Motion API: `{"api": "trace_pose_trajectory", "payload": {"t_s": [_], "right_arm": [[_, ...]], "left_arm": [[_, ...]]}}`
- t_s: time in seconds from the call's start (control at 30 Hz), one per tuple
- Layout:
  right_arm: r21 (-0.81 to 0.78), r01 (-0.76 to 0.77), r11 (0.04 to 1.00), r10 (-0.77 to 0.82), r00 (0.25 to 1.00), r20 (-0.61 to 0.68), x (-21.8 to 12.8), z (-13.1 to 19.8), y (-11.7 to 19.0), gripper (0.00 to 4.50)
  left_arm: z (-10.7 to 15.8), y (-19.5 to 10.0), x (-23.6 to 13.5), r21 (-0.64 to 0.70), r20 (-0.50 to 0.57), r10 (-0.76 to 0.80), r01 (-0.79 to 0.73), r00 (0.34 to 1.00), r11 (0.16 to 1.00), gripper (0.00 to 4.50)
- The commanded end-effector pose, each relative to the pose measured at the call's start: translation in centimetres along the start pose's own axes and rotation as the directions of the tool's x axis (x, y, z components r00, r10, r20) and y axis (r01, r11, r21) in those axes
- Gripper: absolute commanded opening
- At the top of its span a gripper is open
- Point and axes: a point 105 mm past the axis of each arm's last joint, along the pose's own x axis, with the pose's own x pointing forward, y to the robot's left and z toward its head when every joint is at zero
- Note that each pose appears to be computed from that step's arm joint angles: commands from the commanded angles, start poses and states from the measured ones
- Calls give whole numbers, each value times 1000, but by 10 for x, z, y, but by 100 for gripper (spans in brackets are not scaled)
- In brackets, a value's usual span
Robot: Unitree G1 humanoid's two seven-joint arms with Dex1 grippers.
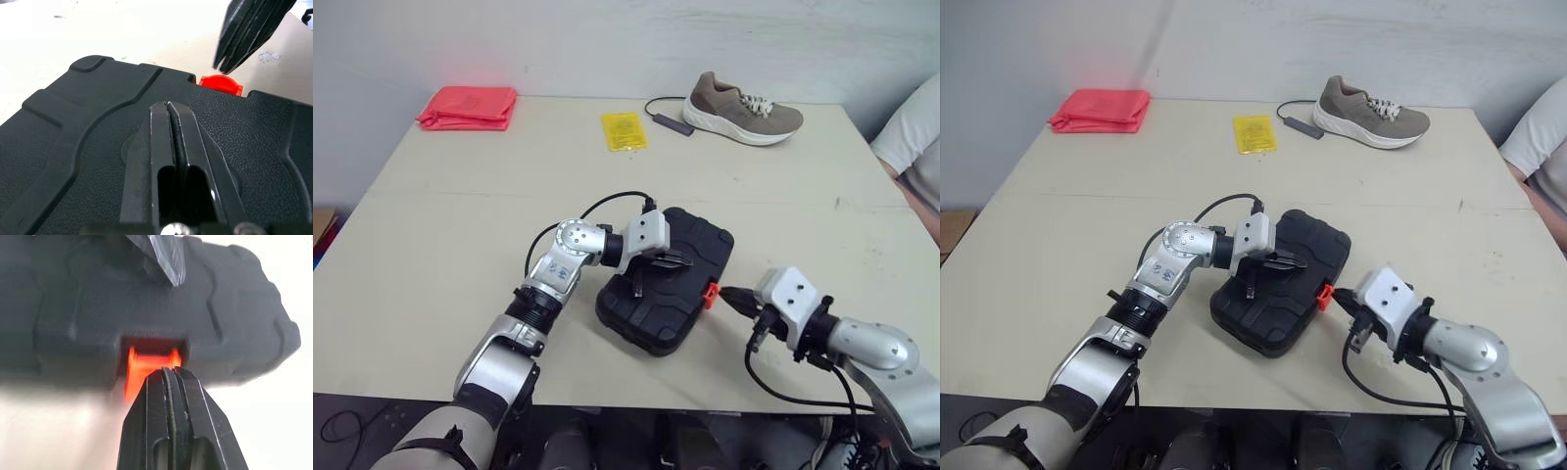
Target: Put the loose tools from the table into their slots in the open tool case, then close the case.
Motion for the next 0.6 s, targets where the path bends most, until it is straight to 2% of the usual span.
{"api": "trace_pose_trajectory", "payload": {"t_s": [0.03, 0.1, 0.2, 0.37, 0.6], "right_arm": [[15, 1, 1000, -1, 1000, 6, -8, 0, 2, 0], [54, -5, 999, 5, 1000, -3, -6, -8, 6, 0], [29, 4, 1000, -5, 1000, 21, 2, -8, 4, 0], [-6, 29, 1000, -28, 989, 142, 3, 24, -8, 0], [-56, -16, 998, 25, 985, 170, 10, 52, -11, 0]], "left_arm": [[-32, -13, -1, -81, -96, -29, 21, 995, 997, 3], [-32, -13, -1, -82, -96, -30, 22, 995, 996, 3], [-31, -14, 0, -79, -96, -34, 26, 995, 996, 3], [-32, -16, -2, -80, -101, -37, 29, 994, 996, 3], [-33, -19, -1, -83, -105, -44, 36, 994, 996, 3]]}}
